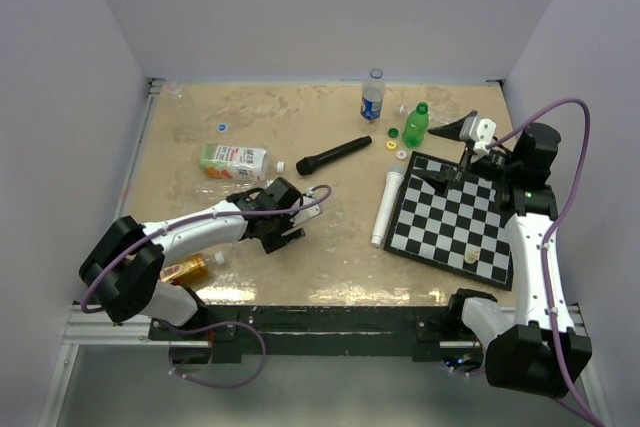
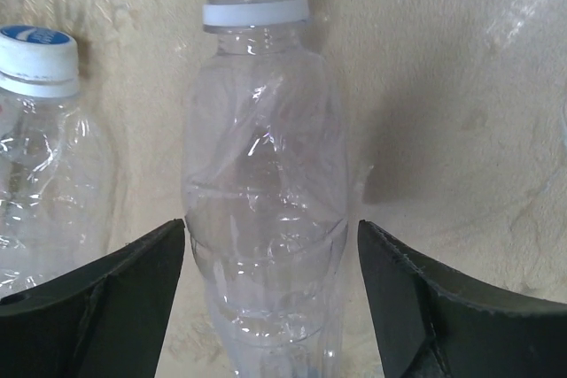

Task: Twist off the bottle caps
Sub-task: Pick up the plastic bottle at the center of the board.

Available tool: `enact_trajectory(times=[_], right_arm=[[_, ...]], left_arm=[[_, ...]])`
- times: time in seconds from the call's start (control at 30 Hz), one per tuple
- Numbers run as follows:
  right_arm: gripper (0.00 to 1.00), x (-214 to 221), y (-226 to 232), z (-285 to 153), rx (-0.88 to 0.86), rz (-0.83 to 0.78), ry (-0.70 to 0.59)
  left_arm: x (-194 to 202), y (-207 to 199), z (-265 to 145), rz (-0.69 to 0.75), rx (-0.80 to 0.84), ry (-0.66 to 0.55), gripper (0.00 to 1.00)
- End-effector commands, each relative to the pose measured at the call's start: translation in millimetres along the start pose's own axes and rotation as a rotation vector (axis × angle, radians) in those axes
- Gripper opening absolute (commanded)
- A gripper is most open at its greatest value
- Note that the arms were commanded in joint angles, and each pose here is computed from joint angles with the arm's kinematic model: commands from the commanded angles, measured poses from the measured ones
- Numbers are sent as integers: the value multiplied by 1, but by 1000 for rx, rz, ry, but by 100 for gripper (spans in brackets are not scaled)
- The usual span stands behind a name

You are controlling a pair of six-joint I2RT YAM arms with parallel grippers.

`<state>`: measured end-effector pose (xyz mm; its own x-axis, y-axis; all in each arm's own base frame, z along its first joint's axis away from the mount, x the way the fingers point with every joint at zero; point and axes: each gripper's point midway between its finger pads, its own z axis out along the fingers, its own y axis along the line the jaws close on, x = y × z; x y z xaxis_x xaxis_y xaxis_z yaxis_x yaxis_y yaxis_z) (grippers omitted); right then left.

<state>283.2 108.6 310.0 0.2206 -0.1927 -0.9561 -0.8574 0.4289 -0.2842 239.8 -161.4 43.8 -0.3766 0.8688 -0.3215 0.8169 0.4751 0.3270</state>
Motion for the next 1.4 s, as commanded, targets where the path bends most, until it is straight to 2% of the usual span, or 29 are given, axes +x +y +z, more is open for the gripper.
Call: enact_trajectory(times=[0.0, 0.2, 0.23, 0.37, 0.5, 0.93, 1.23, 1.37], right_arm=[[98, -6, 0, 1, 0, -24, -10], [98, -6, 0, 0, 0, -24, -11], [98, -7, 0, 0, 0, -25, -11], [98, -6, 0, 0, 2, -25, -10], [98, -5, -1, 1, 2, -21, -8], [98, 2, -2, 5, -21, 19, -4], [98, 17, 12, 45, -136, 16, 121], [98, 47, 23, 51, -253, 31, 239]], left_arm=[[7, -2, 1, 16, 13, 19, 81], [10, -10, 10, 24, 47, 31, 64], [10, -11, 11, 22, 51, 31, 56], [6, -12, 10, 17, 59, 12, 37], [-9, -6, 0, 3, 50, -51, 24], [-88, -12, -68, -17, 130, -462, 10], [-114, -10, -85, -25, 138, -593, 8], [-116, -7, -82, -29, 122, -606, 6]])
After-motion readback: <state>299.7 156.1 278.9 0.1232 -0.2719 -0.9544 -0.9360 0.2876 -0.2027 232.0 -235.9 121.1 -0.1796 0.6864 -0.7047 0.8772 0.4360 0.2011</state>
